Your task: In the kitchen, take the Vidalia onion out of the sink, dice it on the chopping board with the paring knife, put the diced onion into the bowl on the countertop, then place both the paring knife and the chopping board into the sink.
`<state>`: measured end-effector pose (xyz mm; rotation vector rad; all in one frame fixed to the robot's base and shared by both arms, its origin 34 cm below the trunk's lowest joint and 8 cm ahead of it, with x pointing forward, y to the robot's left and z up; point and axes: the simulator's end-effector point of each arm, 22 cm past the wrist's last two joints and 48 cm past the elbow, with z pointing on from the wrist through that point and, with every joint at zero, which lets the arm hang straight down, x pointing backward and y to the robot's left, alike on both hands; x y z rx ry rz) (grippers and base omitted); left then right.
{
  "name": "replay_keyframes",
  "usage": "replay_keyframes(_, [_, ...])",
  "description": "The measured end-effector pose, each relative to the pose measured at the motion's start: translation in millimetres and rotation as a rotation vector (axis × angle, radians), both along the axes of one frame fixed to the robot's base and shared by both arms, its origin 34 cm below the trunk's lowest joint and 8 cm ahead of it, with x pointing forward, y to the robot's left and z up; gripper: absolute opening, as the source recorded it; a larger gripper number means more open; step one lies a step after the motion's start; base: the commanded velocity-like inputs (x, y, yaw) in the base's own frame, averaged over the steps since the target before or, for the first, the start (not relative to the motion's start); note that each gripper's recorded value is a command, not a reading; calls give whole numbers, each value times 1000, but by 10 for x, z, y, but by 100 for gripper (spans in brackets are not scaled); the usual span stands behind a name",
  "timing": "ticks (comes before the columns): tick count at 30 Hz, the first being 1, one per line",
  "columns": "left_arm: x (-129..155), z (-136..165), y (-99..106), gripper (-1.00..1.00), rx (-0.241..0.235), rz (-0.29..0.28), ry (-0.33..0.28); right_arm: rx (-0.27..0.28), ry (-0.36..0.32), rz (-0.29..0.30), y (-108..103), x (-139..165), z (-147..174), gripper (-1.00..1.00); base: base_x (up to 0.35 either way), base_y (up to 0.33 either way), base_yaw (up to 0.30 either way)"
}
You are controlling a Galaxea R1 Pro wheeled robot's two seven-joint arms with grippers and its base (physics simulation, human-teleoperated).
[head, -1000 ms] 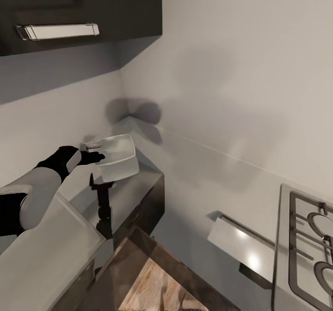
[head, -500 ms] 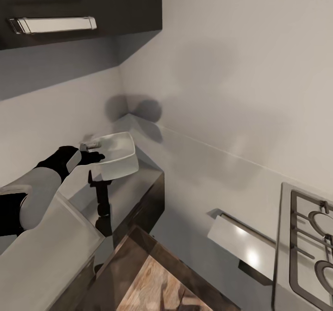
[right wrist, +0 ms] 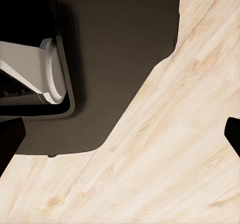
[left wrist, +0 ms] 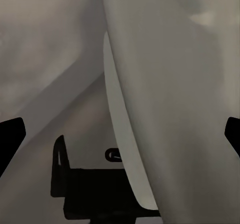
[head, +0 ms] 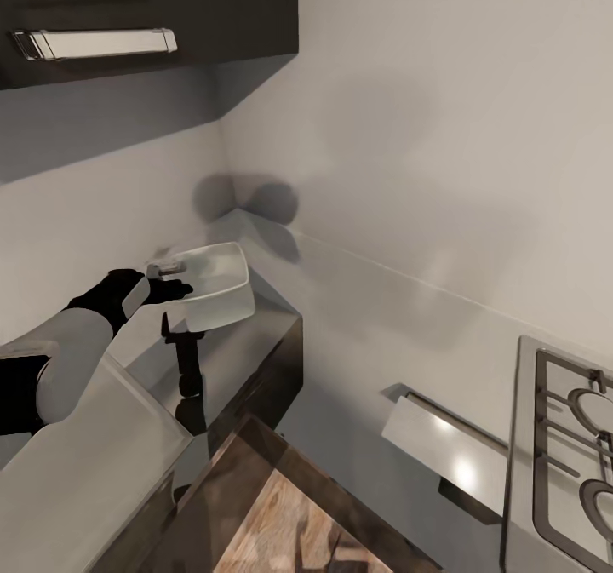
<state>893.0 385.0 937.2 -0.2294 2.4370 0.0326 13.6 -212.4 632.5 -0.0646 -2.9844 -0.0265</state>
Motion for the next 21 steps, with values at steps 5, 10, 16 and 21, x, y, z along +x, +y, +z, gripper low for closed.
replay_keyframes(5, [2, 3, 5, -100, -1, 1, -1, 0, 0, 0, 0, 0, 0, 100, 0, 0, 0])
replay_keyframes(10, [10, 16, -15, -100, -24, 11, -7, 0, 0, 0, 0, 0, 0, 100, 0, 0, 0])
replay_keyframes(16, [2, 9, 4, -100, -5, 3, -2, 0, 0, 0, 0, 0, 0, 100, 0, 0, 0])
replay_keyframes(21, [12, 23, 5, -100, -6, 4, -6, -1, 0, 0, -2, 0, 0, 100, 0, 0, 0])
